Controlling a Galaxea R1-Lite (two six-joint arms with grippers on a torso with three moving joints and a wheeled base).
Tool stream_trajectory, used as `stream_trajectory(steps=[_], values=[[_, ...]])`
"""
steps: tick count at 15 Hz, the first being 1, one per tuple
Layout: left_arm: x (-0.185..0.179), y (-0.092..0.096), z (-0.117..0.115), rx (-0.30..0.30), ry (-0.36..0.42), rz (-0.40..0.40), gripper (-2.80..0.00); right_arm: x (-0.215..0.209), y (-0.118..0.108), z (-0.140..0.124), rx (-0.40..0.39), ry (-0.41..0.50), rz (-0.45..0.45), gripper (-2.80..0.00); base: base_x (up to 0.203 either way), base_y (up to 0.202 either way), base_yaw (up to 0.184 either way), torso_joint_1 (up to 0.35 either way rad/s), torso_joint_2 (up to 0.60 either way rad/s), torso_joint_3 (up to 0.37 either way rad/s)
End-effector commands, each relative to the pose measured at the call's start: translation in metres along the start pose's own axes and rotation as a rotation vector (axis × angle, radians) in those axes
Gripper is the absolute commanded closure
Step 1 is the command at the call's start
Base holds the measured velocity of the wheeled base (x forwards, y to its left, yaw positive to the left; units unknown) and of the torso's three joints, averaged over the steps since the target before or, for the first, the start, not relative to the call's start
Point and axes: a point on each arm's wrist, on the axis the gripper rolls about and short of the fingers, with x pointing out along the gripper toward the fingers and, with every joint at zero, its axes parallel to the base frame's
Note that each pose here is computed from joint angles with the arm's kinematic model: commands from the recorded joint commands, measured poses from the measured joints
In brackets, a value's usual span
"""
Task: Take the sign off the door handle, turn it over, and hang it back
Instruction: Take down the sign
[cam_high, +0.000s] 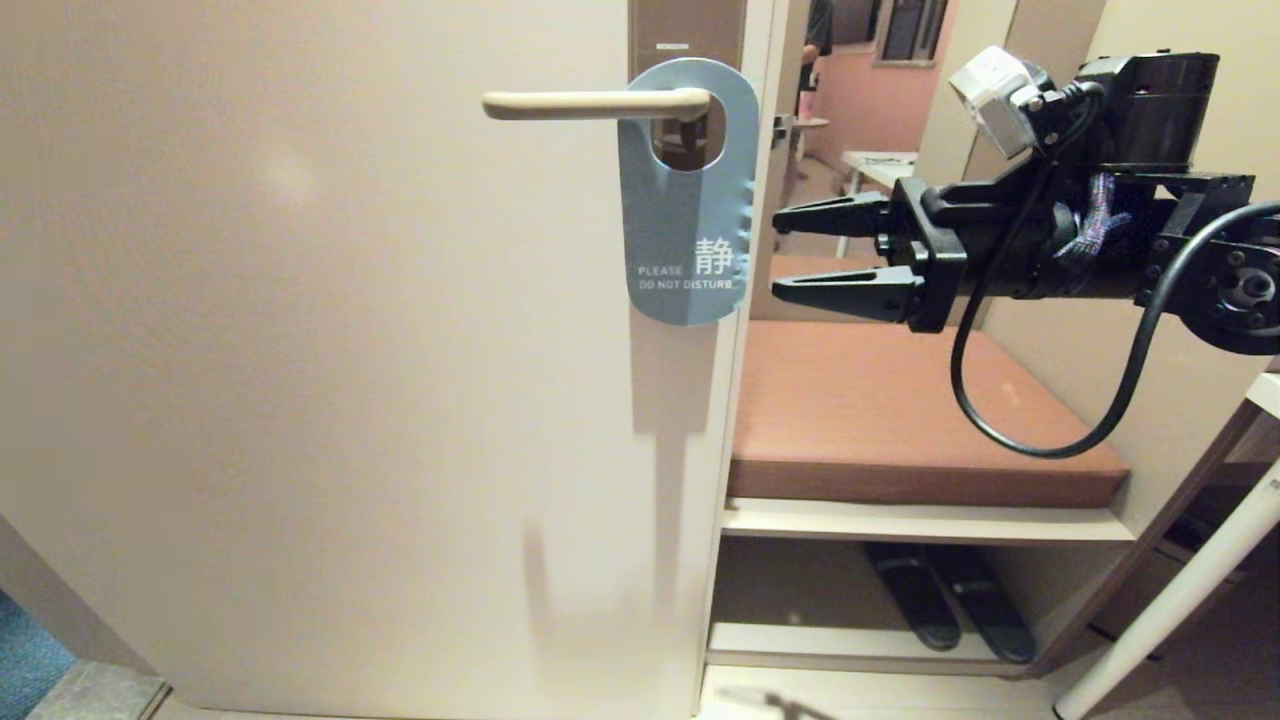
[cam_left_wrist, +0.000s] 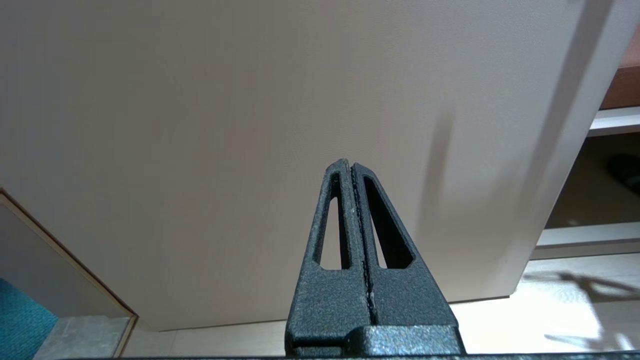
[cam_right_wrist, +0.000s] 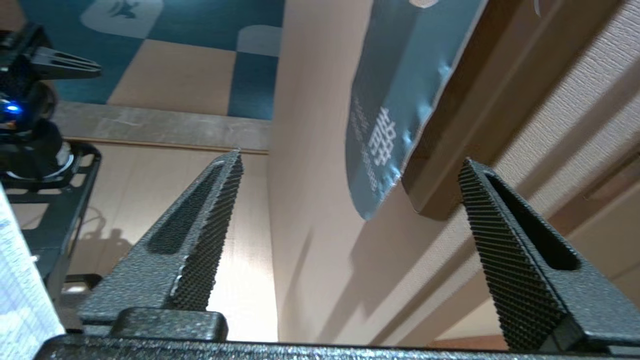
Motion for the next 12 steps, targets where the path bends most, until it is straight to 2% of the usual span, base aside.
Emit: stream_trajectory(steps=[1, 12], values=[[0.000, 0.000, 0.000, 0.001, 0.001, 0.000, 0.00, 0.001, 0.001, 0.001, -0.003, -0.004, 0.012, -2.80, 0.000, 0.000, 0.000, 0.000, 0.00, 0.000], [0.000, 0.000, 0.000, 0.001, 0.001, 0.000, 0.00, 0.014, 0.010, 0.001, 0.069, -0.014, 0.085, -2.80, 0.000, 0.000, 0.000, 0.000, 0.00, 0.000]])
